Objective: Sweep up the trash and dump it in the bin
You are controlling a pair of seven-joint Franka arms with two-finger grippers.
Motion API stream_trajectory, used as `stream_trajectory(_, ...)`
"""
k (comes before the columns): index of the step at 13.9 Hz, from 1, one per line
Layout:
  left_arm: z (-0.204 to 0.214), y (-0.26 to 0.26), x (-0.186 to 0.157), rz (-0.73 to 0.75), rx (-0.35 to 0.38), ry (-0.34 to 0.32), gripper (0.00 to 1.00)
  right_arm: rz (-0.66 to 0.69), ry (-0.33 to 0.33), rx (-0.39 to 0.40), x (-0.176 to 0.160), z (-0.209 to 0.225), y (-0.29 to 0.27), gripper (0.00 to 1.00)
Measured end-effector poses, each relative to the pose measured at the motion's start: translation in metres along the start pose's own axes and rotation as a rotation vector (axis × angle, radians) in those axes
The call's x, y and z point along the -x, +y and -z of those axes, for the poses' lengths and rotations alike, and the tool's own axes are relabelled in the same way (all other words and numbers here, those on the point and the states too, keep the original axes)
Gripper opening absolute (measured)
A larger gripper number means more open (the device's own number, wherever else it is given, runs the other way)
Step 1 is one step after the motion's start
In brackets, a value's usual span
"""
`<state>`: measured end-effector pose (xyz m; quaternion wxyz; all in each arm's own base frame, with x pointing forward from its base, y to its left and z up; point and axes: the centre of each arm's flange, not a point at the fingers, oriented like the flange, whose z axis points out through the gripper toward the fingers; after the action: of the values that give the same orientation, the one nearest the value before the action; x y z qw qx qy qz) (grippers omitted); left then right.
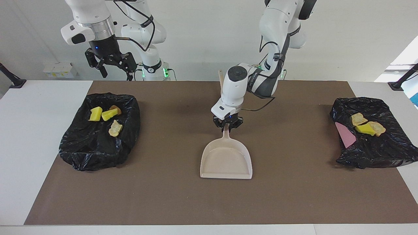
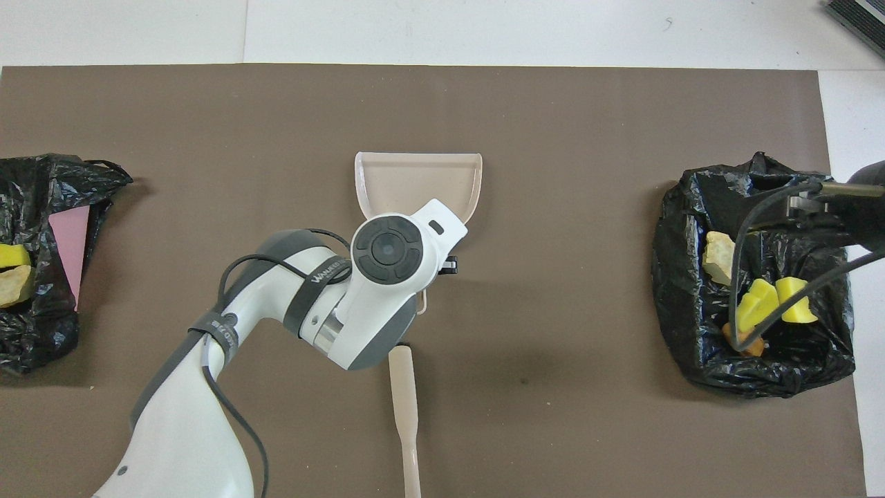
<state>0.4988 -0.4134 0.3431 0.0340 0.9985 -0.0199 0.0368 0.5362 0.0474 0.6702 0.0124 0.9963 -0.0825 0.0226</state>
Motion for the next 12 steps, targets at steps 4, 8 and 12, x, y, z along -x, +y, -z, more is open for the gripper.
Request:
stream_trajectory(4,0.011,-0.015,-0.015,0.063,0.005,0.023,0.71,0.000,0.000,0.000,0.000,0.000,0.000,1.00)
stream_trajectory(8,0.057,-0.060,-0.043,0.139,0.007,0.064,1.00,0.000,0.000,0.000,0.000,0.000,0.000,1.00)
stream_trajectory(12,0.092,-0.123,-0.078,0.107,-0.036,0.036,1.00,0.000,0.000,0.000,0.000,0.000,0.000,1.00)
